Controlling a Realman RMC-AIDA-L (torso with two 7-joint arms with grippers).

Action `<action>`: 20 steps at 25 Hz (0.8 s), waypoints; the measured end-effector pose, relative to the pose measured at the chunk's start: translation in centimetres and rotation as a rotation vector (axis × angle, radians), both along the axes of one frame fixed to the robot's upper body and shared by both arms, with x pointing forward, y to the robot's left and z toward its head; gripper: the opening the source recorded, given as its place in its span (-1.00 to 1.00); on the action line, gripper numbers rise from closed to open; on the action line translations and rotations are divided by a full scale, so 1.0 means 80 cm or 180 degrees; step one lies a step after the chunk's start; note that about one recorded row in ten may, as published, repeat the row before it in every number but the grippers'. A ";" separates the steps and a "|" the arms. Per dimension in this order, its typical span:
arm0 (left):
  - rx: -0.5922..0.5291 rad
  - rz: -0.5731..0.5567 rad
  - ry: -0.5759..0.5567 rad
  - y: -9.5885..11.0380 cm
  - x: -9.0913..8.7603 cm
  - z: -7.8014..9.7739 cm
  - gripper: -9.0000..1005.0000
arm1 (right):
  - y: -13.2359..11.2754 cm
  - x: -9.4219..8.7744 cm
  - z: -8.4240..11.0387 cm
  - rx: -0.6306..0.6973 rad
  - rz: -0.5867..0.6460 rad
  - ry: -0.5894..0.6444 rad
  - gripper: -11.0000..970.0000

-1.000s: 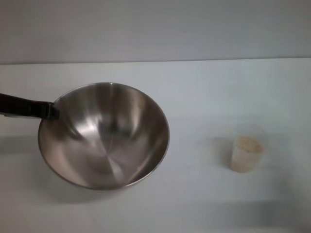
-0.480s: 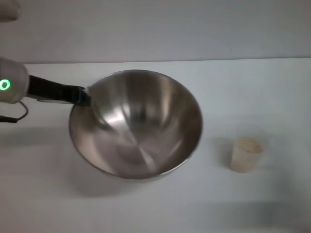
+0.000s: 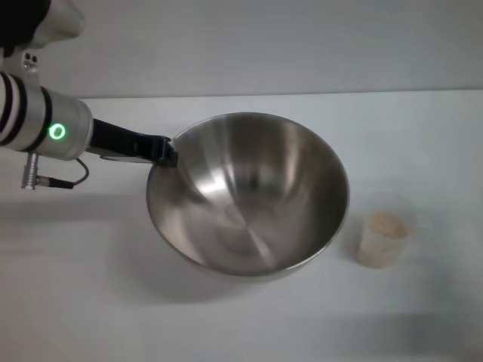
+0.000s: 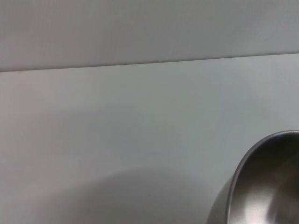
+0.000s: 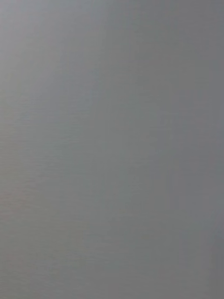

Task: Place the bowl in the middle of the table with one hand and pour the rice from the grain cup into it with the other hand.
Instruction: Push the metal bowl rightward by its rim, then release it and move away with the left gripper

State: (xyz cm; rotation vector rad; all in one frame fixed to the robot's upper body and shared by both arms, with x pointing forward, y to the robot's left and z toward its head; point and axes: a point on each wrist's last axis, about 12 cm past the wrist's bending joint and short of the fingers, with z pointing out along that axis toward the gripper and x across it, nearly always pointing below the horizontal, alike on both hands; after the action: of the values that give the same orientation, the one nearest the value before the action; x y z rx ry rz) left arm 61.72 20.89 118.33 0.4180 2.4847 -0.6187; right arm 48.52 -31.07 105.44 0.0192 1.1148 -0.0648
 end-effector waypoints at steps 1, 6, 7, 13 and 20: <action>-0.0003 -0.0002 0.0007 -0.001 0.000 -0.002 -0.90 | 0.000 0.000 0.000 -0.0002 -0.0001 0.0000 0.10; -0.0011 -0.0005 0.0013 -0.006 0.002 -0.010 -0.89 | -0.001 0.000 0.000 -0.0011 -0.0004 0.0001 0.10; -0.0009 0.0000 0.0006 -0.007 0.002 -0.010 -0.89 | -0.001 0.000 0.000 -0.0012 -0.0004 0.0000 0.10; 0.0007 0.0014 -0.0028 -0.015 0.003 -0.019 -0.89 | -0.001 0.001 0.000 -0.0016 -0.0001 -0.0004 0.10; 0.0006 0.0001 -0.0015 -0.019 0.004 -0.026 -0.89 | -0.001 -0.001 0.000 -0.0016 -0.0007 -0.0006 0.10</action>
State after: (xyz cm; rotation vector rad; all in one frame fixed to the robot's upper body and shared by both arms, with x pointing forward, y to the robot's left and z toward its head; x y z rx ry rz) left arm 62.05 19.39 116.24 0.4193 2.4811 -0.6144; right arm 48.47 -31.18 105.45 0.0159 1.1126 -0.0694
